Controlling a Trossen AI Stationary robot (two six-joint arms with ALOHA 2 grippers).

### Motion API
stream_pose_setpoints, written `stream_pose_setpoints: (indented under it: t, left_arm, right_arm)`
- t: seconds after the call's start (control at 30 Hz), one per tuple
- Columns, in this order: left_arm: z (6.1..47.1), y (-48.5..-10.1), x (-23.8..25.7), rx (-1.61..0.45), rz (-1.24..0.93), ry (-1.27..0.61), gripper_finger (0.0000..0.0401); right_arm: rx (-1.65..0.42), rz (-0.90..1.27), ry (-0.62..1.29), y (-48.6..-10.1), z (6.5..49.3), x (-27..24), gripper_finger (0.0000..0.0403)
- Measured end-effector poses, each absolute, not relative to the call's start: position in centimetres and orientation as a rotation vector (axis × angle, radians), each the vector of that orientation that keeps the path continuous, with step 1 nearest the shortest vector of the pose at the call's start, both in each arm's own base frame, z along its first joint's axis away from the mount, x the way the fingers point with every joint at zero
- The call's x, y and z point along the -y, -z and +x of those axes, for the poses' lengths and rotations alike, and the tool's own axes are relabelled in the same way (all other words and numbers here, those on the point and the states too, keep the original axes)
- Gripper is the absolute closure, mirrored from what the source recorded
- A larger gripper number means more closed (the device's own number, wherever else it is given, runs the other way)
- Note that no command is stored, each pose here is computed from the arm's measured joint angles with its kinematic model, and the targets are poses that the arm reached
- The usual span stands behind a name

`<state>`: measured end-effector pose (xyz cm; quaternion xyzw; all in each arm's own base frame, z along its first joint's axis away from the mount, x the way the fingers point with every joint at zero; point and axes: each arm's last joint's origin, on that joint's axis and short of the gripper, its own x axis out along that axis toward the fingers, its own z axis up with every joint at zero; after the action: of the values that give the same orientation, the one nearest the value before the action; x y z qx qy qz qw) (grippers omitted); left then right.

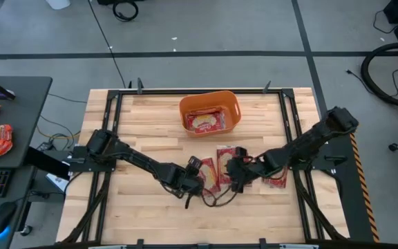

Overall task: Sort popcorn bags into baskets
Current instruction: Put the red popcorn bag into the orange bin

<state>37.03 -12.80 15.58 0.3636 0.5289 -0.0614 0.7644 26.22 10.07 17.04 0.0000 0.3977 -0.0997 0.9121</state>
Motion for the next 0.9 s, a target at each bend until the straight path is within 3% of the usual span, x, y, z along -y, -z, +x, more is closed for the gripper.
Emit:
stream_pose_setpoints:
  t: [0.4, 0.5, 0.7, 0.9]
  left_arm:
    - [37.7, -12.8, 12.8, -1.188, 0.929, 0.114, 0.0247]
    - [37.8, -12.5, 12.8, -1.19, 0.935, 0.106, 0.0279]
    - [37.8, -12.5, 12.8, -1.191, 0.894, 0.096, 0.0383]
    - [37.0, -14.4, 12.4, -1.225, 0.877, 0.066, 0.0391]
  right_arm:
    - [-0.744, -0.052, 0.296, -18.9, 23.3, -11.9, 0.0253]
    - [-0.762, -0.054, 0.298, -18.8, 22.9, -12.1, 0.0253]
    - [-0.766, -0.054, 0.302, -19.0, 22.4, -12.2, 0.0253]
    - [-0.783, -0.031, 0.319, -19.5, 21.4, -12.1, 0.0253]
